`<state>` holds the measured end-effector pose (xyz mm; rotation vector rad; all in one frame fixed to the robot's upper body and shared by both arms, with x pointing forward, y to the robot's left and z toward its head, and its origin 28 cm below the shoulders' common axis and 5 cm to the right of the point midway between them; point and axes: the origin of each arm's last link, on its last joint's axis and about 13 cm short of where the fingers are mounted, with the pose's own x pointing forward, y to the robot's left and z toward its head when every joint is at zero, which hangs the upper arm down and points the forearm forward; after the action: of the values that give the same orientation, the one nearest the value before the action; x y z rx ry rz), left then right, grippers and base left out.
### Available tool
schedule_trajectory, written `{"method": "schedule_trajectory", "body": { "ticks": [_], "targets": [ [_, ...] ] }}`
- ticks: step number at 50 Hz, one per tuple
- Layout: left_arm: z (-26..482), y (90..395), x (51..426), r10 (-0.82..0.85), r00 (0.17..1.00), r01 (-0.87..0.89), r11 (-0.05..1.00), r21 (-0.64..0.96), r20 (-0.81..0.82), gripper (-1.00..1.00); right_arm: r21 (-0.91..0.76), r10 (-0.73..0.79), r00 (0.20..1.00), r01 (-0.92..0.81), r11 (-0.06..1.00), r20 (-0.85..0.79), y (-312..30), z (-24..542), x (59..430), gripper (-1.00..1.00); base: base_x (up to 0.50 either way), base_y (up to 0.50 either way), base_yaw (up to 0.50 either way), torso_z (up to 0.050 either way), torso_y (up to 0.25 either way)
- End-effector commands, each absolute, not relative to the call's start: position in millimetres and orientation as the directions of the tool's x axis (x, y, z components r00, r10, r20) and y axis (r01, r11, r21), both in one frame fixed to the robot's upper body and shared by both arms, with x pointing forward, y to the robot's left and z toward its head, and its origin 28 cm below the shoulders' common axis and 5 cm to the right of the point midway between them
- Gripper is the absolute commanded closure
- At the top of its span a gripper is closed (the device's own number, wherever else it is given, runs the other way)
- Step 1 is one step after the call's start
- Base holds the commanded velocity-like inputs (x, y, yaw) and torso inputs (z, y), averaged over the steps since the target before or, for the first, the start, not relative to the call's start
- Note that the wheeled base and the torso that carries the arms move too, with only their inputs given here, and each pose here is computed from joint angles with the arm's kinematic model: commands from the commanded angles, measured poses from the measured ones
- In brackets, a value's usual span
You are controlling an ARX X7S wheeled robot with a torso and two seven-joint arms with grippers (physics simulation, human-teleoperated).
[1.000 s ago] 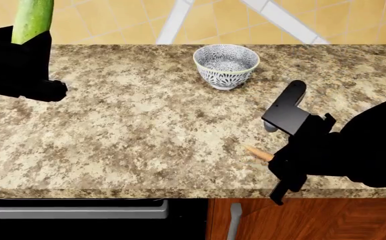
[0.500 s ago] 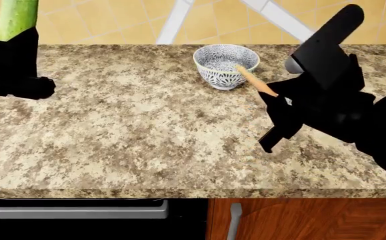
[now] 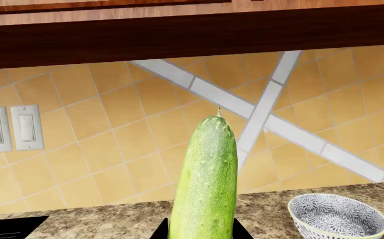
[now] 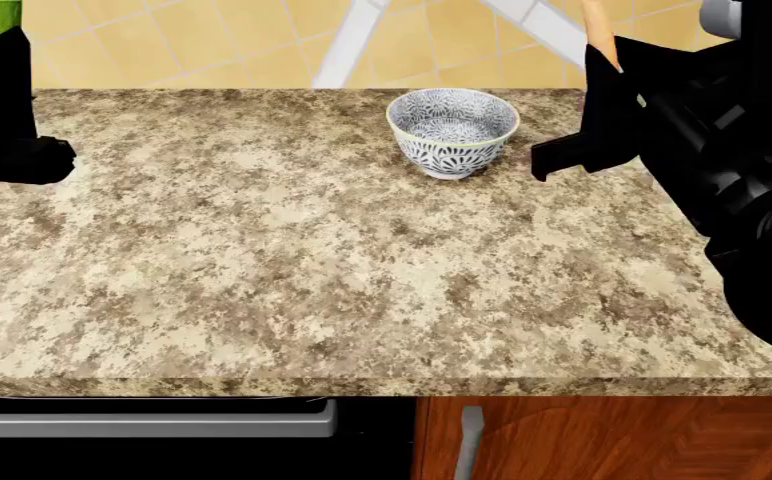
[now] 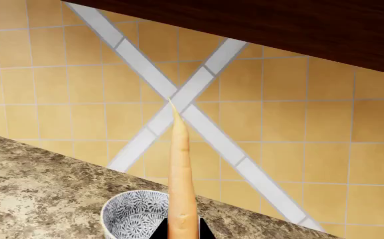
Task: Place the two vegetables and bowl onto the tray for setting up a vegetable dip station.
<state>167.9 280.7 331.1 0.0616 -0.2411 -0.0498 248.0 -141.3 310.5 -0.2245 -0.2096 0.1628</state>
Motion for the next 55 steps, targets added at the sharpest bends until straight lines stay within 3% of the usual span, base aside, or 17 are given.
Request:
{"method": "schedule_trajectory", "body": {
  "ticks": [1,7,19,27,55],
  "targets": [
    [333.2,282.7,163.7,-0.035,0.962,0.022,0.999,0.050,0.272,1.00,-0.236,0.079,0.945,-0.002,0.972,0.318,-136.8,319.7,246.6,1.00,0.00,0.28,0.00,0.000,0.000],
    [334.2,283.9,162.9,-0.031,0.962,0.018,0.999,0.051,0.273,1.00,-0.336,0.053,0.951,0.056,0.940,0.305,-138.7,321.3,250.3,1.00,0.00,0.48,0.00,0.000,0.000],
    [334.9,284.7,151.1,0.013,0.932,-0.021,1.000,0.020,0.363,1.00,-0.346,0.088,0.924,0.050,0.937,0.371,-130.8,311.9,238.0,1.00,0.00,0.50,0.00,0.000,0.000],
    [326.9,278.6,148.8,0.035,0.904,-0.040,0.999,0.004,0.426,1.00,-0.240,0.098,0.887,0.015,0.971,0.452,-127.8,300.4,224.5,1.00,0.00,0.50,0.00,0.000,0.000],
    [312.1,279.7,143.5,0.054,0.898,-0.047,0.999,-0.027,0.437,1.00,-0.275,0.074,0.888,0.061,0.959,0.454,-129.3,267.6,214.7,1.00,0.04,0.50,0.00,0.000,0.000]
  ]
}}
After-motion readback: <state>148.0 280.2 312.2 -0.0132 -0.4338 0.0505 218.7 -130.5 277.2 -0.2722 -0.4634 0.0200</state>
